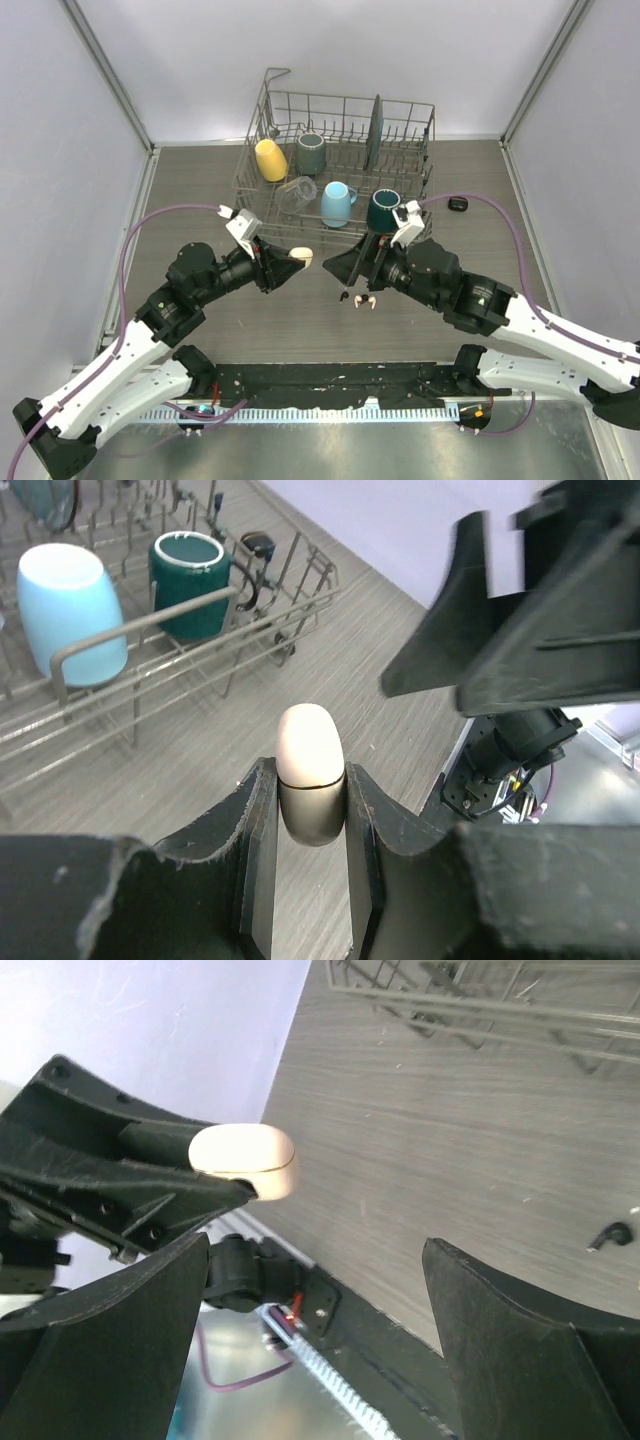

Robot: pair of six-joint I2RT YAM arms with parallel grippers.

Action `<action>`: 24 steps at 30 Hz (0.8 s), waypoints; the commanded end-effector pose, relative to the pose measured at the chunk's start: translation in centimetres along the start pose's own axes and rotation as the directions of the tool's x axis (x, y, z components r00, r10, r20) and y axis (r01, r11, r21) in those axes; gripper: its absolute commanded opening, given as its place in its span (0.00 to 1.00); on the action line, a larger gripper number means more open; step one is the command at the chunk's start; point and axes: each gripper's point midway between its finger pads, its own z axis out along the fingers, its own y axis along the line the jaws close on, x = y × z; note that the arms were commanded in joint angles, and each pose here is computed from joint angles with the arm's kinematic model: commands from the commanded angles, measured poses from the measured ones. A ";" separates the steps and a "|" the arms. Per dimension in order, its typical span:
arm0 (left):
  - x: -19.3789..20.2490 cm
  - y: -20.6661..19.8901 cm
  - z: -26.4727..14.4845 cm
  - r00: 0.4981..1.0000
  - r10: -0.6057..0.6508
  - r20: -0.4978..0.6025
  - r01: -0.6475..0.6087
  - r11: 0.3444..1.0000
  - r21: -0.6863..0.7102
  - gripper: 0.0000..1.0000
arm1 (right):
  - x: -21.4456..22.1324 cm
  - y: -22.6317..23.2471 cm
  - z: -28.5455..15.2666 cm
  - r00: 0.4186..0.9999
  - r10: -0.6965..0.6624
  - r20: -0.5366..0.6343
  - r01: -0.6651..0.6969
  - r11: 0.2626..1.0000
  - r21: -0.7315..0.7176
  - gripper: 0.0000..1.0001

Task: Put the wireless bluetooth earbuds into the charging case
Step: Adjust the charging case.

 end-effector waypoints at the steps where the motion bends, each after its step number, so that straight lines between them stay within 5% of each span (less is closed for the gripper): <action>1: -3.9 -2.6 -0.3 0.973 0.137 0.185 -0.161 0.979 0.122 0.01 | -0.7 4.2 0.7 0.972 0.217 -0.086 -0.229 0.956 -0.181 0.92; 8: -3.9 -2.4 -1.6 0.941 0.190 0.279 -0.227 0.968 0.106 0.01 | -2.2 5.5 1.0 0.851 0.498 -0.169 -0.521 0.754 -0.401 0.88; 24: -3.5 -1.9 -0.6 0.928 0.186 0.323 -0.231 0.967 0.109 0.02 | -1.2 8.1 3.4 0.765 0.529 -0.367 -0.643 0.650 -0.404 0.87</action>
